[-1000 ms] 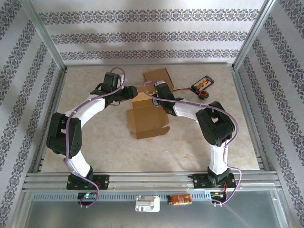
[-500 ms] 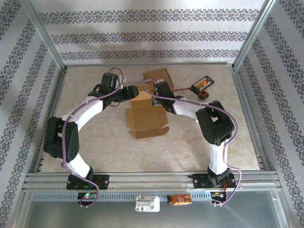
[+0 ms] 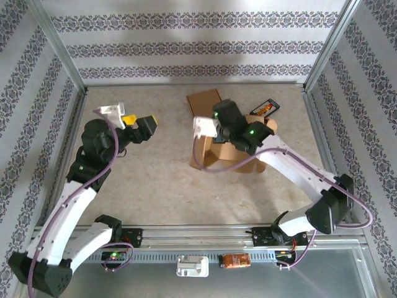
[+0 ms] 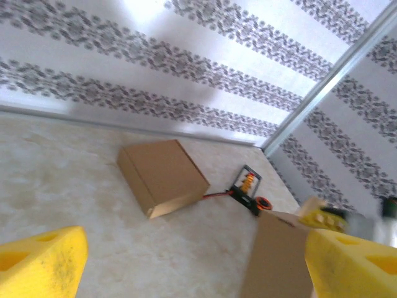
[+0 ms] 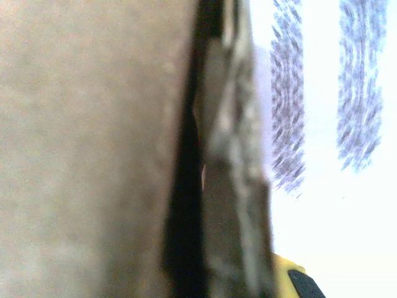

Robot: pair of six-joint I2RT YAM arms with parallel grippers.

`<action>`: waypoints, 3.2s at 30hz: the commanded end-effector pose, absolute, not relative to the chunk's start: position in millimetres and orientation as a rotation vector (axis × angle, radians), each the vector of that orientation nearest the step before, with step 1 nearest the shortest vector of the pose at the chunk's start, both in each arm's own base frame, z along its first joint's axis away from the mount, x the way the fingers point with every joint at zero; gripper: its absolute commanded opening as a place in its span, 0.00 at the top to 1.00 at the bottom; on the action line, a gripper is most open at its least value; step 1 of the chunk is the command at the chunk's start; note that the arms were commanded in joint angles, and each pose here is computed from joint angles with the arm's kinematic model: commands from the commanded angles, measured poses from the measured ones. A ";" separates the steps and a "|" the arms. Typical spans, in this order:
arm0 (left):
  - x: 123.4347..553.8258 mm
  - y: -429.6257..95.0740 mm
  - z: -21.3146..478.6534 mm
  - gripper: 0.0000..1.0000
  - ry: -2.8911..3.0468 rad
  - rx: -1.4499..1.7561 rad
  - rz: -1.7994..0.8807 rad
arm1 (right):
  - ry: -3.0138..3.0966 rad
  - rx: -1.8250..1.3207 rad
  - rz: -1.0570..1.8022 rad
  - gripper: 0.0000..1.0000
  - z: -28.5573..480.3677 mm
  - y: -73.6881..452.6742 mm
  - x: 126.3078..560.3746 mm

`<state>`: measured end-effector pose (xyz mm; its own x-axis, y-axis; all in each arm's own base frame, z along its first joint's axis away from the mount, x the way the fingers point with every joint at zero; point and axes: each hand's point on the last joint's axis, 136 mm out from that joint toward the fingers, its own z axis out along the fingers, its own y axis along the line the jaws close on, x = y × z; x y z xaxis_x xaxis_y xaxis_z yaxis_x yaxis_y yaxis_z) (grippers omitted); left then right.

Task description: Fold the paper box

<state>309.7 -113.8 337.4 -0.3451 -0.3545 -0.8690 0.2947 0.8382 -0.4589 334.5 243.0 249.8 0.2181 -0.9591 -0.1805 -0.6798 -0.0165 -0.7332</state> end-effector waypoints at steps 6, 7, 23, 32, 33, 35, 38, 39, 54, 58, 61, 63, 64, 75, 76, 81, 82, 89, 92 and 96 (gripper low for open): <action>310.9 -89.2 304.3 0.09 1.827 -0.129 -0.533 | 0.699 -2.596 -0.836 1.00 111.0 298.3 292.8; 312.0 -89.3 301.6 0.09 1.834 -0.134 -0.533 | 0.664 -2.597 -0.837 0.98 100.4 308.8 290.0; 331.0 -99.5 278.0 0.09 1.907 -0.145 -0.563 | 0.831 -2.398 -0.934 0.48 109.8 311.7 287.3; 332.1 -137.2 239.7 0.13 2.108 0.037 -0.689 | 1.608 -1.459 -0.681 0.26 223.4 307.1 305.9; 331.3 -143.7 234.9 0.13 2.142 0.067 -0.710 | 1.782 -1.148 -0.615 0.15 245.6 284.7 313.7; 329.7 -157.6 227.1 0.14 2.202 0.142 -0.740 | 2.074 -0.814 -0.431 0.10 250.2 236.7 305.8; 326.9 -183.8 217.4 0.15 2.263 0.322 -0.753 | 2.250 -0.544 -0.068 0.09 239.2 207.7 280.4; 326.1 -192.9 213.4 0.15 2.277 0.389 -0.750 | 2.276 -0.487 0.073 0.08 235.8 205.3 272.0; 361.6 -256.9 181.1 0.14 2.206 0.801 -0.876 | 2.470 -0.095 0.534 0.23 173.6 138.5 280.7; 369.4 -263.3 180.6 0.17 2.169 0.829 -0.878 | 2.448 -0.109 0.499 0.45 166.4 138.2 292.2; 374.4 -265.1 180.9 0.25 2.150 0.833 -0.873 | 2.418 -0.102 0.473 0.51 167.3 136.8 300.6; 375.1 -266.6 181.1 0.30 2.144 0.841 -0.880 | 2.393 -0.101 0.458 0.54 169.3 135.4 304.2; 375.3 -267.5 180.7 0.34 2.141 0.845 -0.885 | 2.381 -0.107 0.457 0.55 170.9 135.6 305.9; 378.9 -268.8 194.3 0.91 2.154 0.784 -0.841 | 2.316 -0.153 0.475 0.84 195.4 156.4 318.5; 382.8 -266.1 198.1 0.92 2.154 0.750 -0.804 | 2.289 -0.147 0.474 0.86 202.3 160.0 323.4; 403.8 -247.5 218.6 1.00 2.103 0.571 -0.635 | 2.145 -0.166 0.449 0.90 237.2 183.0 354.3; 406.0 -246.5 222.2 1.00 2.082 0.545 -0.629 | 2.120 -0.173 0.432 0.90 243.7 187.1 362.1; 392.2 -255.5 215.5 1.00 2.035 0.456 -0.672 | 2.001 -0.356 0.352 0.92 241.1 222.7 387.5; 385.4 -260.5 188.9 1.00 2.083 0.423 -0.696 | 2.032 -0.352 0.340 0.91 224.6 226.4 390.3; 377.9 -265.3 161.2 1.00 2.132 0.360 -0.756 | 2.081 -0.276 0.325 0.89 202.6 222.4 390.5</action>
